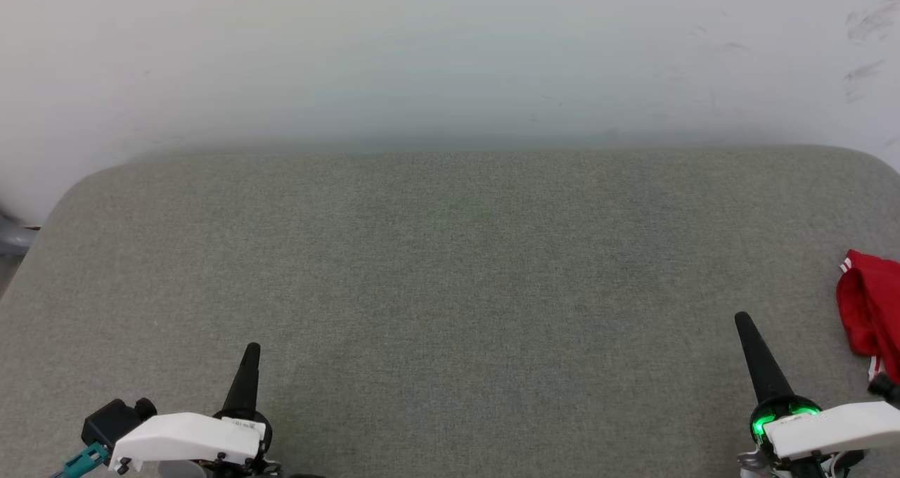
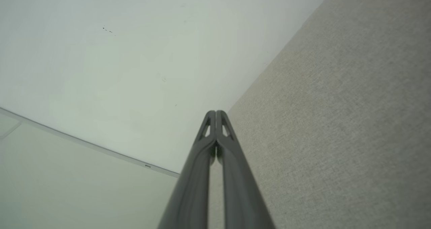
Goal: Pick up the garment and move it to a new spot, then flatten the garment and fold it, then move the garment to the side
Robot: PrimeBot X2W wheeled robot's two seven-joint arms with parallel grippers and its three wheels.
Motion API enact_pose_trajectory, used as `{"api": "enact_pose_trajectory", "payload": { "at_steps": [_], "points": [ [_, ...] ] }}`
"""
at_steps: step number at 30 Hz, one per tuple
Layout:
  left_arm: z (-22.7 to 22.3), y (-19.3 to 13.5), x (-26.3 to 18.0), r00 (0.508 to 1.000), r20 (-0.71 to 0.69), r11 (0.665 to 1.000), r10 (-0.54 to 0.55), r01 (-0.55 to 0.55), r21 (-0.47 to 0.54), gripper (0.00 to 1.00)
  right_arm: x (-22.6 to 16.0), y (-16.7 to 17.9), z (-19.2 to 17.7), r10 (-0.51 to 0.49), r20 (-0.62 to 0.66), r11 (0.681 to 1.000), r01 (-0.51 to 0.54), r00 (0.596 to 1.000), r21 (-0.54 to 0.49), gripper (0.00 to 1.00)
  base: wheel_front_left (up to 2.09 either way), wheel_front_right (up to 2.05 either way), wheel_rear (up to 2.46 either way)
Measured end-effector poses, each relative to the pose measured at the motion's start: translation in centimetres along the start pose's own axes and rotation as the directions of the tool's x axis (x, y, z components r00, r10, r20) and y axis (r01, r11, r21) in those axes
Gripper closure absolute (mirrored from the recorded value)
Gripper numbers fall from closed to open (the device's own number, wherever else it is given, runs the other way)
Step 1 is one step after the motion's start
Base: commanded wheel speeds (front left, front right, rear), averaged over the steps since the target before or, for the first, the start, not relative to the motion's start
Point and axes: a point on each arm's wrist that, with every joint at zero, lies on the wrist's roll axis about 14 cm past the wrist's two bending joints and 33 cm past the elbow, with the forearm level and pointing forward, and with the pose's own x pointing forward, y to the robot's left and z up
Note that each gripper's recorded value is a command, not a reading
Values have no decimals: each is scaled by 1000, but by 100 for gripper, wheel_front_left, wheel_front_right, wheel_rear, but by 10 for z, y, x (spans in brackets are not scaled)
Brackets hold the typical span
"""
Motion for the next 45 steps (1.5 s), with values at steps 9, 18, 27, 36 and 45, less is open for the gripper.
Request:
{"api": "enact_pose_trajectory", "payload": {
  "at_steps": [9, 18, 27, 36, 45],
  "points": [
    [2, -4, 3, 1000, -2, 996, -14, 14, -88, 100, 4, -2, 0, -5, 3, 996, 5, 1000, 90, 100, 0, 0, 0],
    [4, -6, 5, 1000, 1, 985, -26, 26, -172, 100, 8, -4, 1, -9, 9, 985, 8, 1000, 174, 100, 0, 0, 0],
    [5, -11, 8, 999, 3, 967, -44, 44, -250, 100, 12, -7, 1, -16, 16, 968, 12, 1000, 249, 100, 0, 0, 0],
    [7, -14, 10, 998, 8, 946, -60, 59, -320, 100, 16, -8, 2, -20, 22, 948, 12, 1000, 318, 100, 0, 0, 0],
    [9, -17, 12, 997, 16, 921, -77, 77, -381, 100, 19, -10, 3, -24, 26, 925, 12, 999, 381, 100, 0, 0, 0]
  ]
}}
